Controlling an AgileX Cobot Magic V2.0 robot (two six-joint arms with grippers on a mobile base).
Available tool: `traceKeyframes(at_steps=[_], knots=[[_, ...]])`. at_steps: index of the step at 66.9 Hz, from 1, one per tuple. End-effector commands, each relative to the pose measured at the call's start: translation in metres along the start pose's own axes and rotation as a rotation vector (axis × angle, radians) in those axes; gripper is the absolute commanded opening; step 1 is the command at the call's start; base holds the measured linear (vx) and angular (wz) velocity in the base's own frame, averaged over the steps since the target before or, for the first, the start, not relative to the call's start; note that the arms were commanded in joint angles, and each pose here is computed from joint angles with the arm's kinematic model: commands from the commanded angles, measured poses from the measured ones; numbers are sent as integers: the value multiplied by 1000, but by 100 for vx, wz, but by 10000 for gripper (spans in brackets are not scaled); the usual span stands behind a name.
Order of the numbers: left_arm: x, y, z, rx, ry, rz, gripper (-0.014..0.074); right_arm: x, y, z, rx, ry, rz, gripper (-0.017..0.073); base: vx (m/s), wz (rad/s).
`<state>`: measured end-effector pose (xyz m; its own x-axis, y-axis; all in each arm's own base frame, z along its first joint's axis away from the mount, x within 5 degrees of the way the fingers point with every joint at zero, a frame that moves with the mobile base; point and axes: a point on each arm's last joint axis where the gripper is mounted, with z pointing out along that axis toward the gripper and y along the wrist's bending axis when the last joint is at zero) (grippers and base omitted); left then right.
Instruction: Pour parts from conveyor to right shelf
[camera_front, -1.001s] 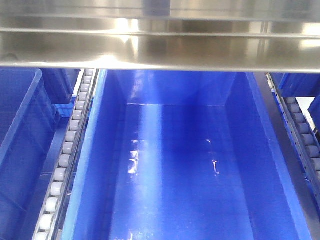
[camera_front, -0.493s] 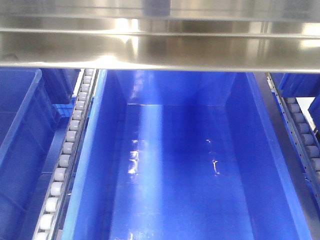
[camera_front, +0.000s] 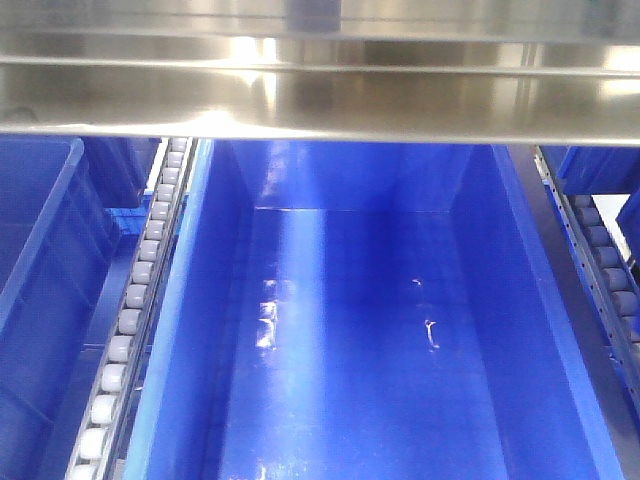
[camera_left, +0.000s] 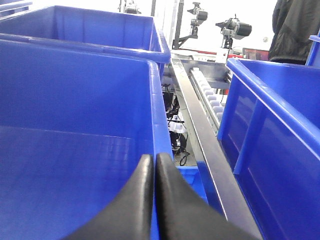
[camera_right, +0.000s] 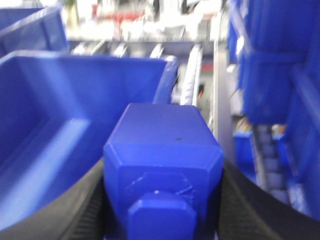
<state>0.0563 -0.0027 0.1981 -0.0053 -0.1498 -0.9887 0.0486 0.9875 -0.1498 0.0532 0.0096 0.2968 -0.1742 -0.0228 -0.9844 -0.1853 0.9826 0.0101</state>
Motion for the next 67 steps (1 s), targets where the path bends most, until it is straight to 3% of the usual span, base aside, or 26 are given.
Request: traceKeyframes(at_steps=[1, 7, 16, 34, 61, 67], knots=[[0, 0, 0, 17, -59, -13, -6, -25, 6, 13, -68, -15, -12, 6, 0, 0], [0, 0, 0, 17, -59, -13, -6, -33, 13, 32, -126, 72, -38, 9, 0, 0], [0, 0, 0, 17, -59, -13, -6, -41, 28, 64, -207, 206, -133, 13, 0, 0], [0, 0, 0, 17, -59, -13, -6, -53, 72, 134, -332, 473, -274, 20, 0, 0], [0, 0, 0, 17, -59, -13, -6, -47, 113, 234, -308, 773, -168, 41, 0, 0], [0, 0, 0, 17, -59, -13, -6, -38, 120, 252, -307, 821, -172, 53, 0, 0]])
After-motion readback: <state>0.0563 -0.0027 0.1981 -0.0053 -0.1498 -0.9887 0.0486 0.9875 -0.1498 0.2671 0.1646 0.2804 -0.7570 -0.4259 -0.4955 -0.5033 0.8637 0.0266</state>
